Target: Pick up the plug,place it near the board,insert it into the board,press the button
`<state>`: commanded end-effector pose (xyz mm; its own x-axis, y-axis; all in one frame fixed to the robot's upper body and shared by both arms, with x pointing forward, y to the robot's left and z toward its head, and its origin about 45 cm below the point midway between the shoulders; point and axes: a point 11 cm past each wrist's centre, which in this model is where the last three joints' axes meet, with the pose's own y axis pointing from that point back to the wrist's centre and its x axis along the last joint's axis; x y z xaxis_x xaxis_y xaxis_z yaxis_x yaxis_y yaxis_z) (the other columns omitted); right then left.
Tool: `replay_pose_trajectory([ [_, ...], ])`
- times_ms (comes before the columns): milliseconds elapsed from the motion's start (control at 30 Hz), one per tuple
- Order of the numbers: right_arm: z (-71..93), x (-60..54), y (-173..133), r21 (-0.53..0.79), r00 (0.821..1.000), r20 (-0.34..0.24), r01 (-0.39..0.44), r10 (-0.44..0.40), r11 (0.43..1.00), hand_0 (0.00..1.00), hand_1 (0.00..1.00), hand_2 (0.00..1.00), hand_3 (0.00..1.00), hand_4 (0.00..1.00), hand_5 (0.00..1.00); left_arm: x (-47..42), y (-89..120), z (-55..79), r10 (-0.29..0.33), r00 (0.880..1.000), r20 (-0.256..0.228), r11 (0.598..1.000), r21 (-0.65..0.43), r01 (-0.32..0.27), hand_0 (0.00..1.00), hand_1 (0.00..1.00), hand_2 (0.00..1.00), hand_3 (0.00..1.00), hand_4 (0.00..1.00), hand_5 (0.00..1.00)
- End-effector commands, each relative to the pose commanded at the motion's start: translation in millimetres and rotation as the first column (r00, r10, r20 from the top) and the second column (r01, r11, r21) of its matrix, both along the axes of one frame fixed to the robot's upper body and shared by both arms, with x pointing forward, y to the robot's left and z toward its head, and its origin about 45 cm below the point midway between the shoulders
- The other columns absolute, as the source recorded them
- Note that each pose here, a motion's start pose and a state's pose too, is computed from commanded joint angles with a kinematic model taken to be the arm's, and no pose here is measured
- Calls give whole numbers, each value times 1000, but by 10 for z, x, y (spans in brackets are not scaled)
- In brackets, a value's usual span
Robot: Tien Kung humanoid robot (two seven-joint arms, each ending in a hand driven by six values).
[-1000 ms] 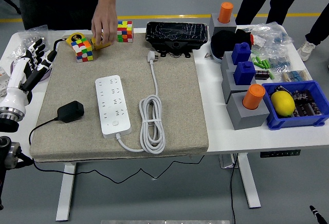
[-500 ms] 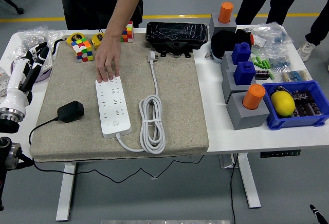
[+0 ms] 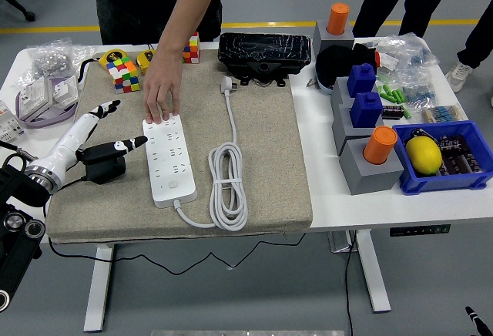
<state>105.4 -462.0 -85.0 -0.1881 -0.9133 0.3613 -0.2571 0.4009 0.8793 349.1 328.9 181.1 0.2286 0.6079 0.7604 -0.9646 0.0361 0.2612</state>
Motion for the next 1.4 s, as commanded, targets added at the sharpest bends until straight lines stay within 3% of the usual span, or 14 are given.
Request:
replay_pose_trajectory([
  [100,-1,-3,0,1,1000,0,3,-3,1000,872,845,807,831,998,998,5,67,-78,13,1000,-24,998,69,-11,998,998,998,998,998,390],
  [133,-1,-4,-1,1,1000,0,3,-3,1000,872,845,808,831,998,998,5,86,-100,18,999,-31,997,79,-15,998,998,998,998,998,314],
  [167,-1,-6,-2,1,1000,0,4,-4,1000,872,845,808,831,998,998,4,104,-123,23,999,-37,996,85,-19,998,998,998,998,998,314],
  [567,2,-15,-14,-1,1000,0,8,-8,1000,872,845,807,830,998,998,-37,202,-308,41,993,-112,995,95,-31,998,998,998,998,998,253],
  [1100,17,13,-31,-4,1000,9,14,-14,1000,871,844,806,831,998,998,-24,337,-397,82,989,-124,992,101,-69,985,998,989,978,998,202],
  [1133,16,12,-31,-4,1000,9,14,-14,1000,871,844,807,832,998,998,-25,335,-397,81,989,-123,992,101,-69,885,924,880,901,998,169],
  [1300,17,19,-30,-4,1000,12,16,-15,1000,871,844,807,832,998,998,-21,330,-391,82,990,-117,992,104,-70,885,924,880,901,998,169],
  [1333,18,21,-30,-4,1000,13,16,-16,1000,871,844,807,831,998,998,-20,333,-389,83,990,-113,992,106,-71,722,767,724,786,998,153],
  [1400,19,24,-30,-4,1000,14,16,-16,1000,871,844,807,831,998,998,-18,336,-387,86,990,-109,992,105,-74,722,767,724,786,998,153],
])
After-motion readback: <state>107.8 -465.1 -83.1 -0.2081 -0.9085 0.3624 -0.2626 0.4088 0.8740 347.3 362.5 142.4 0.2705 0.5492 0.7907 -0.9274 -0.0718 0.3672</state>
